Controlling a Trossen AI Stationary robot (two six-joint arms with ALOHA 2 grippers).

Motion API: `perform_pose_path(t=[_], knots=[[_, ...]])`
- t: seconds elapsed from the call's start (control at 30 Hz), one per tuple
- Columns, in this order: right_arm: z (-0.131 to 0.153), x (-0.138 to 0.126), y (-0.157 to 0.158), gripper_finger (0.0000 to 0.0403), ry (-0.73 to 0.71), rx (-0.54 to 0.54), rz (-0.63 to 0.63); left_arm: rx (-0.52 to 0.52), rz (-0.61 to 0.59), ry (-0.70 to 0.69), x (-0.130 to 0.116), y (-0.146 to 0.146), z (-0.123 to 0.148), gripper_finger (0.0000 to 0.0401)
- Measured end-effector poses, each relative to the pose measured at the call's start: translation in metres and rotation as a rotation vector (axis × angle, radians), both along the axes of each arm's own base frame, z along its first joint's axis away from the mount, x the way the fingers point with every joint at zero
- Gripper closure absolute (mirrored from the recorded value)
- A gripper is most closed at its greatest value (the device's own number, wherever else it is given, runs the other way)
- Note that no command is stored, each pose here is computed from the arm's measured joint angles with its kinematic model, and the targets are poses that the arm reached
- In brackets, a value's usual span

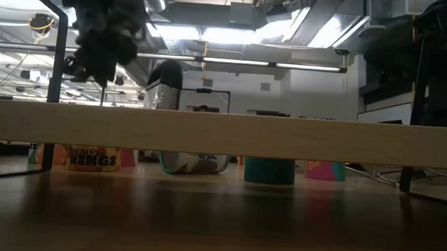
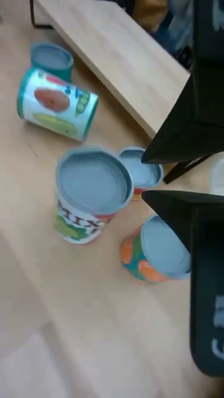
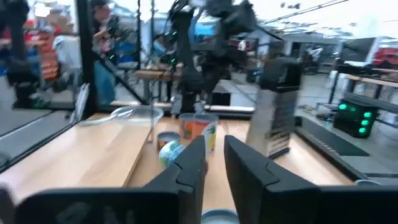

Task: Pick and place cans onto a shelf
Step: Adjust the white canned mix veggies

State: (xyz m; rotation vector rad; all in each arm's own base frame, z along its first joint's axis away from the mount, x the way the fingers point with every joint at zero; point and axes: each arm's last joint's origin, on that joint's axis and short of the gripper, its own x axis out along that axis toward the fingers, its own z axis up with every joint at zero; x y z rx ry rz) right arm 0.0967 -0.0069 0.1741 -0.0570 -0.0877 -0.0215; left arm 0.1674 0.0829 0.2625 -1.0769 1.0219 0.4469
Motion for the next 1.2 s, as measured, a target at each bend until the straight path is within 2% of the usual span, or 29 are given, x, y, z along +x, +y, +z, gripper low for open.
perform_pose_path(t=[0.13,0.2,0.33,0.47,0.6,0.77,0.93,1.13,1.2], knots=[[0.004,0.000,-0.001,0.0293,-0.044,0.073,-0.014,0.165,-0.047,-0.033,-0.007,-0.021,0.014,0.0330],[0.008,-0.001,-0.001,0.0268,-0.077,0.142,-0.012,0.262,-0.065,-0.052,-0.010,-0.031,0.021,0.0330],[0.027,-0.005,-0.001,0.0231,-0.129,0.233,0.005,0.409,-0.101,-0.100,-0.010,-0.047,0.029,0.0330],[0.051,-0.006,0.000,0.0221,-0.147,0.243,0.009,0.509,-0.127,-0.148,-0.005,-0.059,0.033,0.0330],[0.071,0.003,-0.001,0.0225,-0.100,0.250,0.003,0.596,-0.174,-0.188,0.004,-0.070,0.035,0.0330],[0.091,0.035,-0.005,0.0225,0.033,0.264,-0.035,0.644,-0.240,-0.257,0.019,-0.082,0.036,0.0330],[0.105,0.081,-0.014,0.0226,0.207,0.280,-0.105,0.673,-0.323,-0.313,0.035,-0.093,0.033,0.0330],[0.104,0.135,-0.032,0.0226,0.464,0.307,-0.182,0.682,-0.390,-0.316,0.050,-0.104,0.024,0.0330],[0.099,0.151,-0.038,0.0226,0.533,0.325,-0.164,0.679,-0.407,-0.295,0.054,-0.106,0.020,0.0330]])
